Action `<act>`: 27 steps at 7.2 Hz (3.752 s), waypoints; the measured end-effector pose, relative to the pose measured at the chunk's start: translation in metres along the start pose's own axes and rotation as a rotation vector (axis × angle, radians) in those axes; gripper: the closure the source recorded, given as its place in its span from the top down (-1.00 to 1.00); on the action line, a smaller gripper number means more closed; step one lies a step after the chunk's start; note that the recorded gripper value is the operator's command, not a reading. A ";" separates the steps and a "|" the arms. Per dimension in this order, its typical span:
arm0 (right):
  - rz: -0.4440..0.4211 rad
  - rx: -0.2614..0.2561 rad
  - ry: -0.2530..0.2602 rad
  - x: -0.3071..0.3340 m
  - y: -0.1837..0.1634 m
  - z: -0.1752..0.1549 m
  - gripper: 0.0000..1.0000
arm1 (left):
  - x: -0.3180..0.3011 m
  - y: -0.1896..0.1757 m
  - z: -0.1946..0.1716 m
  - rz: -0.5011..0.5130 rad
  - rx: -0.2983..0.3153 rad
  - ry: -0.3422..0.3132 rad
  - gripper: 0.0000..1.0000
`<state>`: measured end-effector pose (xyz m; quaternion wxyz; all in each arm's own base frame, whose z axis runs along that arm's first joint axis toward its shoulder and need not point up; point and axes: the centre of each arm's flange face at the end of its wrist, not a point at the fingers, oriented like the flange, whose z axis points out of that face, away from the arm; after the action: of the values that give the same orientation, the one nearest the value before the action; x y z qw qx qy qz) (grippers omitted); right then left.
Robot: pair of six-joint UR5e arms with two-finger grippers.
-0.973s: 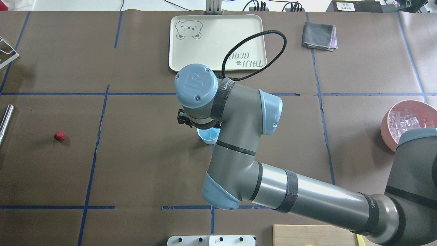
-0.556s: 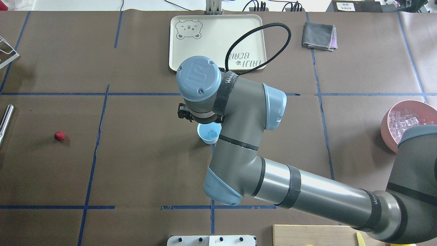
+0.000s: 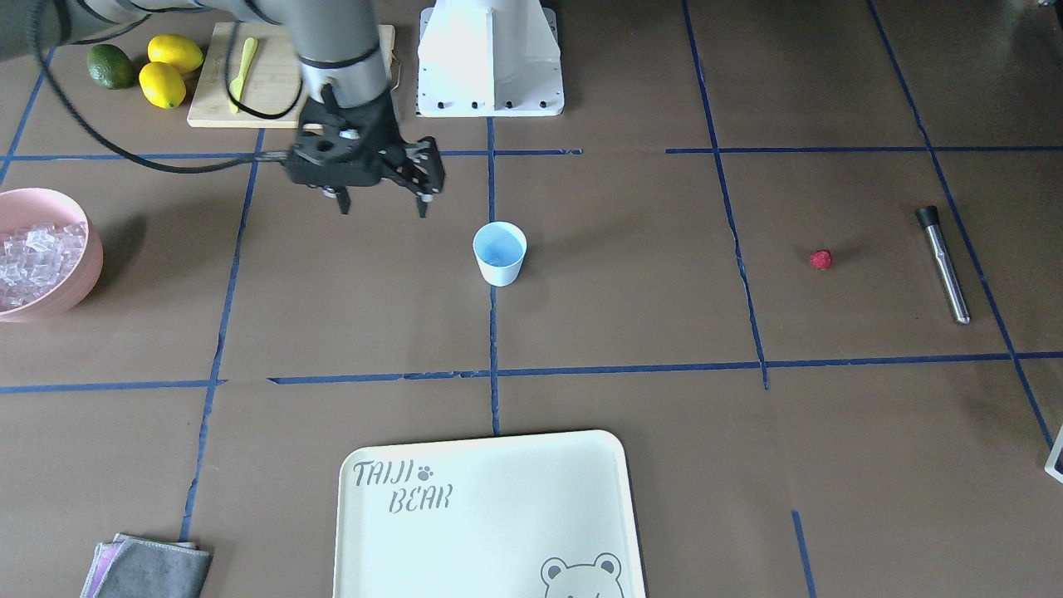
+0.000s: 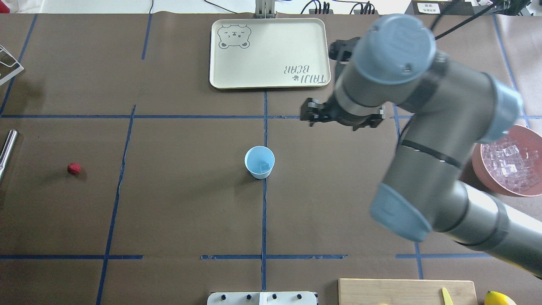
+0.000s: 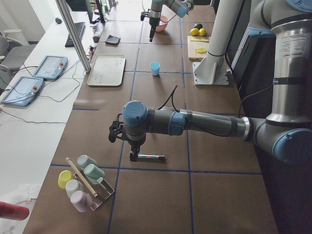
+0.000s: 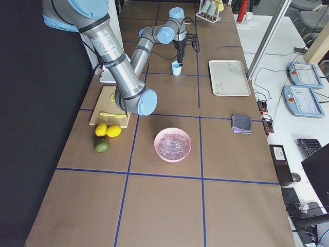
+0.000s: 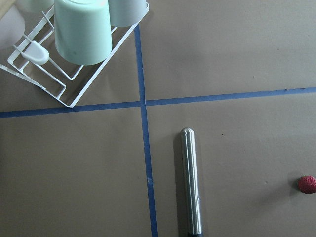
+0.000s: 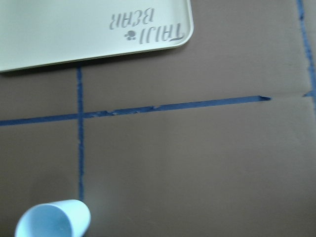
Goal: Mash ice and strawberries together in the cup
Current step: 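Lift the right gripper and move it back to the ice bowl, then grasp another ice cube from the bowl with the right gripper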
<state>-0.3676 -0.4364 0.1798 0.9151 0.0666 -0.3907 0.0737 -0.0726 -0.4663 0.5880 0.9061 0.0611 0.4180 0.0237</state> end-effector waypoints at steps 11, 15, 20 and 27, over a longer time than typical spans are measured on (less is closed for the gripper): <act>-0.075 -0.147 0.099 0.417 0.021 0.095 0.52 | 0.011 0.000 -0.009 0.014 0.016 0.000 1.00; -0.074 -0.170 0.123 0.430 0.016 0.115 0.42 | 0.013 -0.001 -0.011 0.019 0.020 -0.001 1.00; -0.082 -0.187 0.141 0.442 0.016 0.127 -0.88 | 0.021 0.001 -0.018 0.024 0.032 -0.001 1.00; 0.019 -0.121 0.042 0.436 -0.007 0.035 -1.00 | 0.022 0.000 -0.019 0.017 0.029 0.000 1.00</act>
<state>-0.0932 -0.4139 0.5193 0.9248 0.0059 -0.3756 0.0598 -0.0723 -0.4620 0.5593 0.9047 0.0780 0.4180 0.0253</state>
